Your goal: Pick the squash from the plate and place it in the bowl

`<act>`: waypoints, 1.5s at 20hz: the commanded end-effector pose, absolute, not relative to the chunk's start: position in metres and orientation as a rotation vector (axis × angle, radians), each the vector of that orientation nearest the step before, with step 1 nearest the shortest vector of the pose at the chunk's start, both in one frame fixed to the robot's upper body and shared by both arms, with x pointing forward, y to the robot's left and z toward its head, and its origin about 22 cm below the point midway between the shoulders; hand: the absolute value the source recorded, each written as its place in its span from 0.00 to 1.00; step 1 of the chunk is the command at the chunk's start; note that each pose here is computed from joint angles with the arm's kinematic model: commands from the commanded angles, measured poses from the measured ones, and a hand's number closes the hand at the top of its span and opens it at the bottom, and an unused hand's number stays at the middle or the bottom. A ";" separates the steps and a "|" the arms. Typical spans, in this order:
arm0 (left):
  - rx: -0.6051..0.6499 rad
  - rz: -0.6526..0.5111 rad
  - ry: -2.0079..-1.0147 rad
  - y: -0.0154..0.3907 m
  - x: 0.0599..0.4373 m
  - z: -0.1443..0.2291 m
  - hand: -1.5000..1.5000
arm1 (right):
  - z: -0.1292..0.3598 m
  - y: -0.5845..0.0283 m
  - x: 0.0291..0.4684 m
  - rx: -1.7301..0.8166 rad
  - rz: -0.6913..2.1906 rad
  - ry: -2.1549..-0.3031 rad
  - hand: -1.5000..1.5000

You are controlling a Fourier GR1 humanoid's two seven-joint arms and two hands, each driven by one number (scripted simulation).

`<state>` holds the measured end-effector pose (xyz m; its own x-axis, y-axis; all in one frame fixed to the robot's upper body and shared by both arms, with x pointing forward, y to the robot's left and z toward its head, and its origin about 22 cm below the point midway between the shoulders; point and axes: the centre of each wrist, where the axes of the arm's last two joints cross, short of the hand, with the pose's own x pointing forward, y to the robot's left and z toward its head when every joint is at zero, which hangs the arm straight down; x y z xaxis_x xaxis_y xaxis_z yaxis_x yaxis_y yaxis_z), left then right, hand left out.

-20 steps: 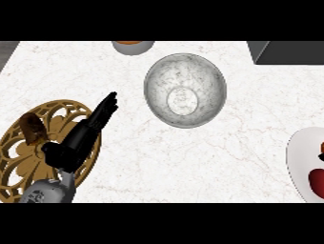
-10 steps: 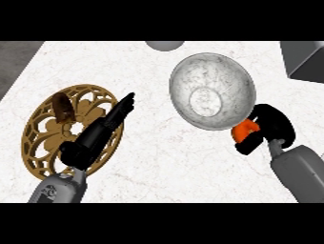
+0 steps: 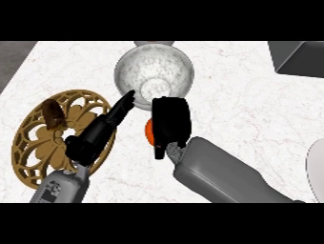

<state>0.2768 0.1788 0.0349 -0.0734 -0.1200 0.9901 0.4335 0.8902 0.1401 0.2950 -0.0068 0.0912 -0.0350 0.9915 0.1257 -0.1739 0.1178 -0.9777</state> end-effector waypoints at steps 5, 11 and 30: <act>-0.227 -0.440 -1.581 0.185 0.282 0.041 0.50 | 0.156 0.050 0.270 -1.084 0.910 -1.530 1.00; -0.192 -0.404 -1.586 0.195 0.277 0.036 0.50 | 0.175 0.048 0.284 -1.018 0.686 -1.617 1.00; -0.160 -0.406 -1.598 0.201 0.266 0.040 0.50 | 0.115 -0.025 0.388 -1.254 0.814 -1.272 1.00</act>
<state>0.2634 0.2022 0.0352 -0.0736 -0.1241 0.9895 0.3476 0.9268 0.1421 0.3736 -0.0081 0.1415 0.0947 0.9666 0.2382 0.3353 0.1943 -0.9218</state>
